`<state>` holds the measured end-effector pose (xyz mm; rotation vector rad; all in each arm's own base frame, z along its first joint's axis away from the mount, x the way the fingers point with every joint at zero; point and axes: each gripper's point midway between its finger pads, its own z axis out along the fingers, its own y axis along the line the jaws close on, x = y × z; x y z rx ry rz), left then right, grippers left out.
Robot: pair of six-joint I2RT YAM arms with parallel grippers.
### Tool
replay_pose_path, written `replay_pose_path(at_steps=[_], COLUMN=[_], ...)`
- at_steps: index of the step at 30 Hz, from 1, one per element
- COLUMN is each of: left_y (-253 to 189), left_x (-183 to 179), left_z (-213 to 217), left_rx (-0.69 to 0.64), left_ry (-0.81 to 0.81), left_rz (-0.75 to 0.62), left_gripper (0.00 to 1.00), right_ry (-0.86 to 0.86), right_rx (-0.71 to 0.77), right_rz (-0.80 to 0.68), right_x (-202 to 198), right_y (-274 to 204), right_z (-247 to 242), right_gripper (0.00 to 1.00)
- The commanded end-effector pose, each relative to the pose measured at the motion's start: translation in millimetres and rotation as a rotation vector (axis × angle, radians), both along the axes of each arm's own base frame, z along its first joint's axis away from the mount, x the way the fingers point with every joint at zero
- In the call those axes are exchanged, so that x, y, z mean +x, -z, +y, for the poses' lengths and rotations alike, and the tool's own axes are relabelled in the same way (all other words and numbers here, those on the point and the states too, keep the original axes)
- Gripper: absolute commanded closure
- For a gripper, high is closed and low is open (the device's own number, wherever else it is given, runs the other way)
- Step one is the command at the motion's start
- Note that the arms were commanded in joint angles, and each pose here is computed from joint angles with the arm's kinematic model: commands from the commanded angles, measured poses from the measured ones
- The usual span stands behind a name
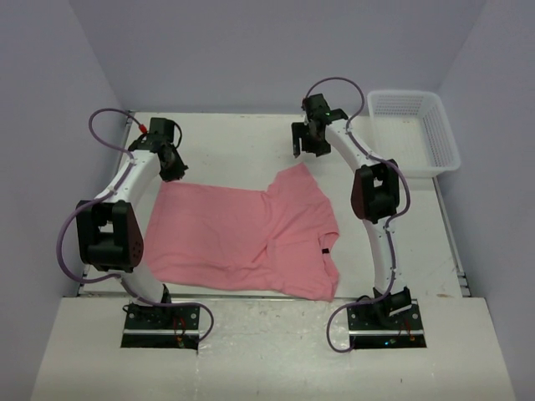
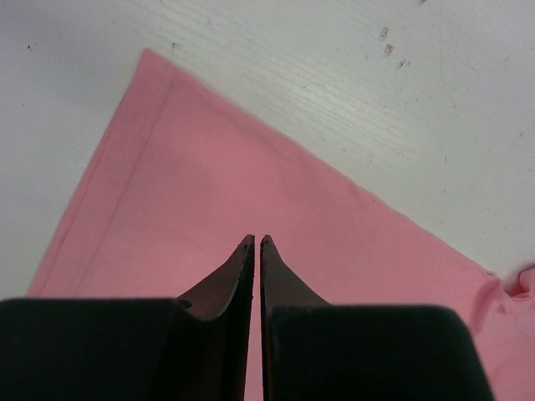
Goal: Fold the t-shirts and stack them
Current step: Grap the side of the flattened tshirt furthest away from the robot with both arms
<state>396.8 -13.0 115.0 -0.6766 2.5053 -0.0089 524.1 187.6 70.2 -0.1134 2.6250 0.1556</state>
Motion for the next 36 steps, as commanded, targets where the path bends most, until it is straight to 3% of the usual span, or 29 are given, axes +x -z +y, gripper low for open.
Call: replay_pose_path(at_steps=[1,14,26,31,36], left_y=[-23.6,-47.6,-73.2,-77.6,-66.9], left_x=[9.7,10.6,-1.6,-5.7,-10.0], left_z=[-0.9,-10.6,-18.0,-20.9,-16.0], left_rx=[-0.008,-0.055,-0.09,-0.102,-0.076], left_ry=[0.031,0.059,0.091,0.107,0.1], left_rz=[-0.08,-0.134,-0.19,-0.21,-0.185], left_gripper=[0.94,0.94,0.93,0.93,0.92], right_ry=[-0.057,-0.055,-0.083,-0.072,-0.066], right_rx=[0.046,-0.01,0.01,0.019,0.024], right_rz=[0.072,0.227,0.32,0.335,0.332], right_x=[-12.9,-41.8,-56.4,-56.6,-53.9], right_y=[6.7,45.9,50.4,53.2,51.6], right_z=[15.1,1.5,2.8,2.4,2.2], right_gripper=[0.26,0.34,0.42,0.65,0.7])
